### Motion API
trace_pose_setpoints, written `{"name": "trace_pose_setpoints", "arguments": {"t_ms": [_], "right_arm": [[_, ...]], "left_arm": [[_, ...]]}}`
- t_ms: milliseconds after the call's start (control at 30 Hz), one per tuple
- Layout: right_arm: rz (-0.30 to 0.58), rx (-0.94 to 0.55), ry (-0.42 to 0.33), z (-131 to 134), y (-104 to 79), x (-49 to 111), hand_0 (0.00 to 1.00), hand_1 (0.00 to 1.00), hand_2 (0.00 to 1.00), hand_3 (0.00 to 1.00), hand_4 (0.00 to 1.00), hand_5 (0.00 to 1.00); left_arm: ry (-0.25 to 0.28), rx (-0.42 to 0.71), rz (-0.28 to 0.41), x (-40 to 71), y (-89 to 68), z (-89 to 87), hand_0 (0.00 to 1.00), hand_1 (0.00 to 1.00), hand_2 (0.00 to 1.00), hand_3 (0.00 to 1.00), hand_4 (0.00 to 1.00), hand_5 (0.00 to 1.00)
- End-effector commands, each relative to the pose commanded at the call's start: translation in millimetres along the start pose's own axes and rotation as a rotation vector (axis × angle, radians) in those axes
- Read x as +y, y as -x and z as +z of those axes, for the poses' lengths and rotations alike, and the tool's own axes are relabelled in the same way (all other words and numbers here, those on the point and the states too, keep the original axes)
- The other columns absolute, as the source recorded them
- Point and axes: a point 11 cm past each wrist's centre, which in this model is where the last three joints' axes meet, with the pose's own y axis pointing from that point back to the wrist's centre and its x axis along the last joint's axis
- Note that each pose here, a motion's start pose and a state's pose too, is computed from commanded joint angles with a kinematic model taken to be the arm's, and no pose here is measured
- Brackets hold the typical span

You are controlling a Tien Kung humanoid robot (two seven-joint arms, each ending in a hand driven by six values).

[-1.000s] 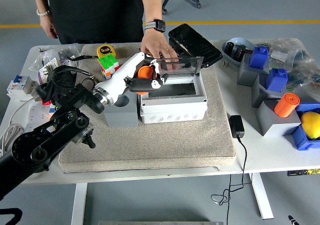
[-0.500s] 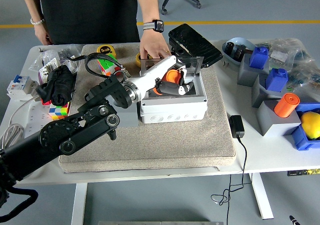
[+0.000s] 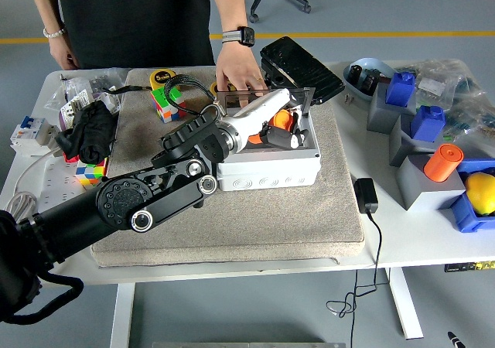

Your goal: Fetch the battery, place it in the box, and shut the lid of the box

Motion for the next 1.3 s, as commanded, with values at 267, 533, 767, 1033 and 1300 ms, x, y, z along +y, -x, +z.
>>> {"name": "trace_pose_setpoints", "arguments": {"t_ms": [267, 533, 767, 1033, 1300], "right_arm": [[0.0, 0.006, -0.004, -0.9, 0.5, 0.2, 0.725, 0.665, 0.653, 0.598, 0.998, 0.612], [-0.001, 0.005, -0.007, -2.0, 1.3, 0.3, 0.725, 0.665, 0.653, 0.598, 0.998, 0.61], [-0.002, 0.005, -0.009, -2.3, 1.5, 0.4, 0.726, 0.665, 0.653, 0.598, 0.998, 0.61], [-0.003, 0.006, -0.015, -4.0, 2.9, 0.5, 0.726, 0.665, 0.653, 0.597, 0.998, 0.609], [-0.004, 0.007, -0.021, -5.3, 4.0, 0.7, 0.726, 0.664, 0.654, 0.597, 0.998, 0.609]], "left_arm": [[-0.054, -0.025, -0.003, -6.2, -1.2, -13.4, 0.131, 0.13, 0.188, 0.304, 0.74, 0.002], [-0.07, -0.036, 0.009, -9.5, -9.1, -17.6, 0.156, 0.196, 0.308, 0.345, 0.86, 0.002], [-0.077, -0.024, 0.007, -9.9, -8.6, -22.2, 0.189, 0.267, 0.341, 0.367, 0.864, 0.002], [-0.065, -0.012, 0.013, -10.3, -9.7, -22.4, 0.187, 0.276, 0.347, 0.38, 0.853, 0.002], [-0.055, 0.005, 0.008, -10.5, -9.4, -22.2, 0.337, 0.527, 0.495, 0.467, 0.857, 0.002]]}}
